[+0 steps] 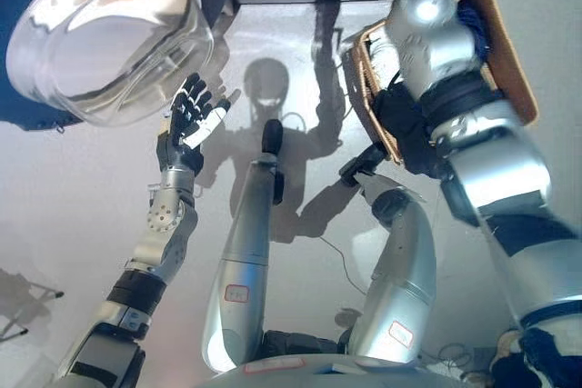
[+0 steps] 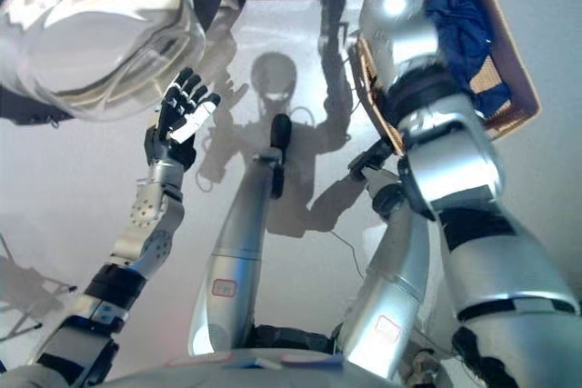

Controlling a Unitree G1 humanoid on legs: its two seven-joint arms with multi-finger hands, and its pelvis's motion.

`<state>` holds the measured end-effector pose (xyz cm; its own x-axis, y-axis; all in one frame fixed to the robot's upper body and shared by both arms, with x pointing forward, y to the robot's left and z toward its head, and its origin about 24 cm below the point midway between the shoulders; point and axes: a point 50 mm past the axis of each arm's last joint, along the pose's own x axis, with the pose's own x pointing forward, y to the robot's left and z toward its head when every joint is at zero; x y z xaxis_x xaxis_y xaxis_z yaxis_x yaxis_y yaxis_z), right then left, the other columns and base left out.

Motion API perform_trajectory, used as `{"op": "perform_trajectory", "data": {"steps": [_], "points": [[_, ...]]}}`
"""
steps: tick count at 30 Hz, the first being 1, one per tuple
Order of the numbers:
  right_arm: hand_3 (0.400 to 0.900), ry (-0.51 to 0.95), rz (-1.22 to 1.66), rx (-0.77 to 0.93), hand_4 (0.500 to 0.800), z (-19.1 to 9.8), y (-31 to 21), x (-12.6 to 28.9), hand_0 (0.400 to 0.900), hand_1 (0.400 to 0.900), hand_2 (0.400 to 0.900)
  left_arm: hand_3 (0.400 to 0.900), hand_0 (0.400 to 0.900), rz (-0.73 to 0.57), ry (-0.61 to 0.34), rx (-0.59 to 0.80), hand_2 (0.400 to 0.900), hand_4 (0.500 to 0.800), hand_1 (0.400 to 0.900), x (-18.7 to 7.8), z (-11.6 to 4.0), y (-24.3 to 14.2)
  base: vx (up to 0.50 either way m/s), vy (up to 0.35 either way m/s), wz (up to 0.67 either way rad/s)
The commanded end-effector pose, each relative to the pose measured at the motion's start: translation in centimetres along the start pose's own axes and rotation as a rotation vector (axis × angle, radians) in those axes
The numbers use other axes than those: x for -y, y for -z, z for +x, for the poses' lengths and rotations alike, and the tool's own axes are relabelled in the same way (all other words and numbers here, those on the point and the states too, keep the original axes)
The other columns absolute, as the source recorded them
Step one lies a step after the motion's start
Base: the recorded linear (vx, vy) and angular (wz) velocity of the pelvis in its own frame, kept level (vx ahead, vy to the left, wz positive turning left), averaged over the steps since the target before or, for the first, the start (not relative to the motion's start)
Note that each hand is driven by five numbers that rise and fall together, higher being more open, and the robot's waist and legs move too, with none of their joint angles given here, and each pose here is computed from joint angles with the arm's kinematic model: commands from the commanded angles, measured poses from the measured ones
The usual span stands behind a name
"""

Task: Put the clothes in the basket into the washing machine.

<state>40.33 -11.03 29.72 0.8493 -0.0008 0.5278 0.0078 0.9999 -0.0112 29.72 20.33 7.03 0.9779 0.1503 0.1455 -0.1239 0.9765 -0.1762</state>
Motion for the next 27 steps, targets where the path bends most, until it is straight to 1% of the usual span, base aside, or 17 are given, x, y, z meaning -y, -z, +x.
{"op": "perform_trajectory", "data": {"steps": [1,4,6,7,8,9,10,11,13,15,16,18,20,22,24,27], "points": [[0.9,-0.015,-0.016,0.065,0.8,-1.8,1.2,0.0,0.9,0.9,0.9,0.9,0.9,0.001,-0.057,-0.033,0.9,0.8,0.9,-1.0,-1.7,2.0,-0.017,0.038,-0.2],[0.9,0.031,-0.1,-0.107,0.8,-4.8,6.8,2.6,0.9,0.9,0.9,0.9,0.9,0.012,-0.071,-0.114,0.9,0.8,0.9,-1.2,-2.4,4.0,0.035,0.034,-0.14],[0.9,0.05,-0.114,-0.214,0.8,-7.0,9.9,3.3,0.9,0.9,0.9,0.9,0.9,0.025,-0.074,-0.161,0.9,0.8,0.9,-1.2,-2.6,5.1,0.075,0.054,-0.15],[0.9,0.048,-0.123,-0.3,0.8,-9.1,12.2,3.5,0.9,0.9,0.9,0.9,0.9,0.025,-0.085,-0.2,0.9,0.8,0.9,-1.2,-2.9,6.0,0.015,0.077,-0.11],[0.9,0.04,-0.135,-0.342,0.8,-10.5,13.4,3.8,0.9,0.9,0.9,0.9,0.9,0.038,-0.09,-0.216,0.9,0.8,0.9,-1.4,-3.2,6.4,0.113,0.093,-0.19],[0.9,0.032,-0.126,-0.437,0.8,-13.9,15.8,4.1,0.9,0.9,0.9,0.9,0.9,0.048,-0.107,-0.261,0.9,0.8,0.9,-1.7,-3.8,7.5,0.075,0.084,-0.18],[0.9,0.032,-0.126,-0.438,0.8,-13.9,15.8,4.1,0.9,0.9,0.9,0.9,0.9,0.048,-0.107,-0.262,0.9,0.8,0.9,-1.7,-3.9,7.6,0.187,0.054,-0.16],[0.9,0.02,-0.12,-0.492,0.8,-15.8,17.0,4.2,0.9,0.9,0.9,0.9,0.9,0.054,-0.119,-0.3,0.9,0.8,0.9,-1.9,-4.5,8.4,0.141,0.021,-0.07],[0.9,0.006,-0.132,-0.615,0.8,-19.8,19.3,4.6,0.9,0.9,0.9,0.9,0.9,0.064,-0.158,-0.38,0.9,0.8,0.9,-3.1,-5.9,9.9,0.227,0.017,-0.16],[0.9,0.039,-0.139,-0.741,0.8,-23.5,21.1,5.4,0.9,0.9,0.9,0.9,0.9,0.075,-0.2,-0.47,0.9,0.8,0.9,-4.2,-7.6,11.5,0.214,-0.013,-0.15],[0.9,0.104,-0.128,-0.858,0.8,-26.5,22.4,6.4,0.9,0.9,0.9,0.9,0.9,0.084,-0.231,-0.55,0.9,0.8,0.9,-4.8,-9.0,12.8,0.217,-0.01,-0.13],[0.9,0.177,-0.089,-0.998,0.8,-30.3,23.7,7.0,0.9,0.9,0.9,0.9,0.9,0.076,-0.283,-0.639,0.9,0.8,0.9,-5.7,-10.7,14.0,0.196,-0.001,-0.09],[0.9,0.226,-0.077,-1.141,0.8,-34.1,24.6,7.5,0.9,0.9,0.9,0.9,0.9,0.09,-0.313,-0.745,0.9,0.8,0.9,-6.4,-12.8,15.4,0.18,-0.03,-0.02],[0.9,0.271,-0.056,-1.22,0.8,-36.2,24.9,8.1,0.9,0.9,0.9,0.9,0.9,0.094,-0.326,-0.812,0.9,0.8,0.9,-6.7,-14.0,16.2,0.153,-0.011,-0.08],[0.9,0.285,-0.057,-1.291,0.8,-38.0,25.1,8.3,0.9,0.9,0.9,0.9,0.9,0.116,-0.34,-0.878,0.9,0.8,0.9,-7.1,-15.4,16.8,0.138,-0.021,-0.12],[0.9,0.3,-0.061,-1.356,0.8,-39.7,25.2,8.6,0.9,0.9,0.9,0.9,0.9,0.124,-0.356,-0.963,0.9,0.8,0.9,-7.5,-17.5,17.6,0.118,-0.016,-0.1]]}}
